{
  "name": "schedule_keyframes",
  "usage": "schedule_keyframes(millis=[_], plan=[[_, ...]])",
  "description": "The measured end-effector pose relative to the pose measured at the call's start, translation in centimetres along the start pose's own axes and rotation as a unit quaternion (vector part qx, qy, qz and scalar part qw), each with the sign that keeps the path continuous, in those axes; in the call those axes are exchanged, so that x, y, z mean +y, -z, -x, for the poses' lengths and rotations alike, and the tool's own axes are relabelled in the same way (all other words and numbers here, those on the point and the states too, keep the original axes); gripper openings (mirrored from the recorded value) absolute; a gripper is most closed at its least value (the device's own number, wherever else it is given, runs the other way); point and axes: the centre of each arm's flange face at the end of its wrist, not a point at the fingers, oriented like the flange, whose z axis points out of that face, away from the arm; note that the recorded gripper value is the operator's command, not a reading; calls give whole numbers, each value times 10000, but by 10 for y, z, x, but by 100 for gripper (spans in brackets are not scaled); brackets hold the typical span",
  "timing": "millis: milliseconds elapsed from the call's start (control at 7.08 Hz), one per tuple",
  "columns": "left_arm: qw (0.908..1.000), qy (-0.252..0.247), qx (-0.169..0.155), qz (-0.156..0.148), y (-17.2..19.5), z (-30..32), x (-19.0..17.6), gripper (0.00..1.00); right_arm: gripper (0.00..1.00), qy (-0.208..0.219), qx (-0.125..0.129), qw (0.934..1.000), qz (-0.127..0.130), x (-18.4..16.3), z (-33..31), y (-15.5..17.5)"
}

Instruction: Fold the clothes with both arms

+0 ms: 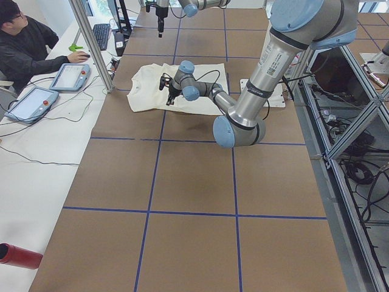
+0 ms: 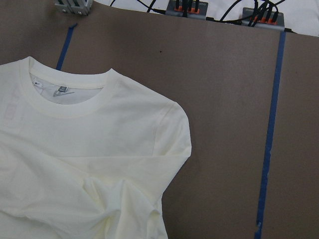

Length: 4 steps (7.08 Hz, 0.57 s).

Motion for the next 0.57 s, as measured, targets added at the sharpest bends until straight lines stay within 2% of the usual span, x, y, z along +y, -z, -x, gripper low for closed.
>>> schedule_keyframes(millis=[141, 283, 424, 565], plan=[[10000, -22, -16, -21, -1, 1, 0, 0, 100, -2, 1, 10000, -8, 0, 0, 1], [10000, -49, -26, -27, -1, 1, 0, 15, 100, -6, 5, 10000, -14, 0, 0, 1], [10000, -65, -25, -33, -1, 1, 0, 68, 100, -8, 9, 10000, -18, 0, 0, 1], [9999, -113, -22, -57, 0, 0, -1, 80, 100, -10, 10, 10000, -20, 0, 0, 1]])
